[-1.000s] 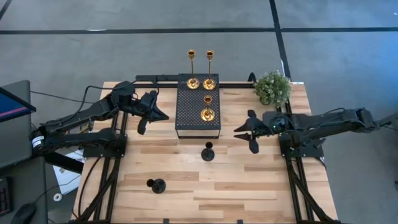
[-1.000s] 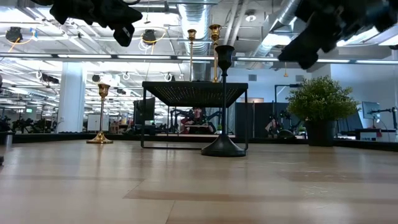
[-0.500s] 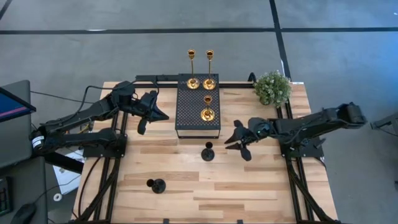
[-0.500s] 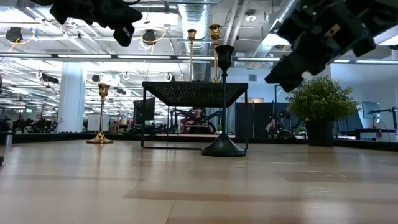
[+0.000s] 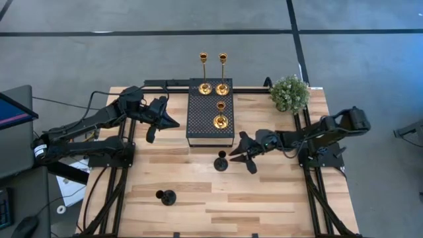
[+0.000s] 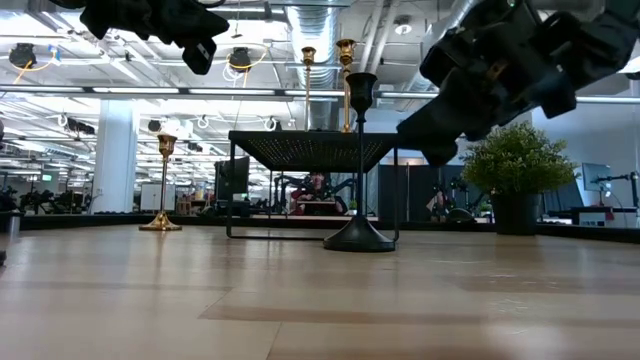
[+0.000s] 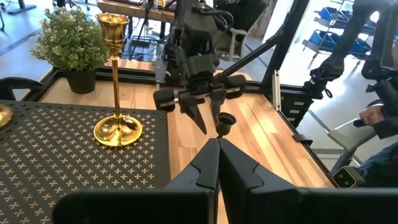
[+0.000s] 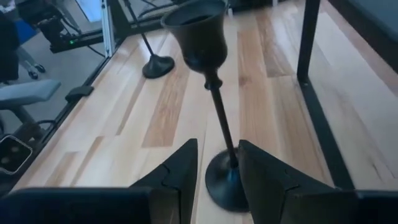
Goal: Pick & Place candle stick holders
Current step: Put the top black candle holder on the shelf
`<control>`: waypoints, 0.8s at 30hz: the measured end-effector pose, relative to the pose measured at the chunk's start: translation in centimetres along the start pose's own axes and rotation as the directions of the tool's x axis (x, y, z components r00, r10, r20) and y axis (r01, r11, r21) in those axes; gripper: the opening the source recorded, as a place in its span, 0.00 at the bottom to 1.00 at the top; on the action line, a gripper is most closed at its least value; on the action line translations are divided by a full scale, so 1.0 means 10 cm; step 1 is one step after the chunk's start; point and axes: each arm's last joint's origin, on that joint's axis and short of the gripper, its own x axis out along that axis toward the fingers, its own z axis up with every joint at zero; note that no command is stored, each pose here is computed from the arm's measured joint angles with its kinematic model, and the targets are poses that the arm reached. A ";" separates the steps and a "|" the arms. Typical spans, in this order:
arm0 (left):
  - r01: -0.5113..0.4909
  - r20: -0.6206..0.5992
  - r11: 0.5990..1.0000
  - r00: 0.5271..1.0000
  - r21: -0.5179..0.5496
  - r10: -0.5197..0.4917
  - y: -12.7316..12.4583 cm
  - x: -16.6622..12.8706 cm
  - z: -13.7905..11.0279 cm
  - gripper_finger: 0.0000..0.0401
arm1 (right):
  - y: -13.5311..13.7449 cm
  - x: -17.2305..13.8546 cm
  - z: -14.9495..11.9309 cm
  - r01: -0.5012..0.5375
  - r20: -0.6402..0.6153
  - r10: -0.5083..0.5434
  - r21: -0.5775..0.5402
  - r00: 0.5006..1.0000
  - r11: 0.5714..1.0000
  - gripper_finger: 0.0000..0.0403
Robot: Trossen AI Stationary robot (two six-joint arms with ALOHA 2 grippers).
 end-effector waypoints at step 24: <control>0.000 0.000 1.000 1.000 0.000 0.000 0.00 0.00 0.00 0.01 | 0.07 0.40 0.05 -0.047 0.021 0.046 0.030 0.999 0.998 0.27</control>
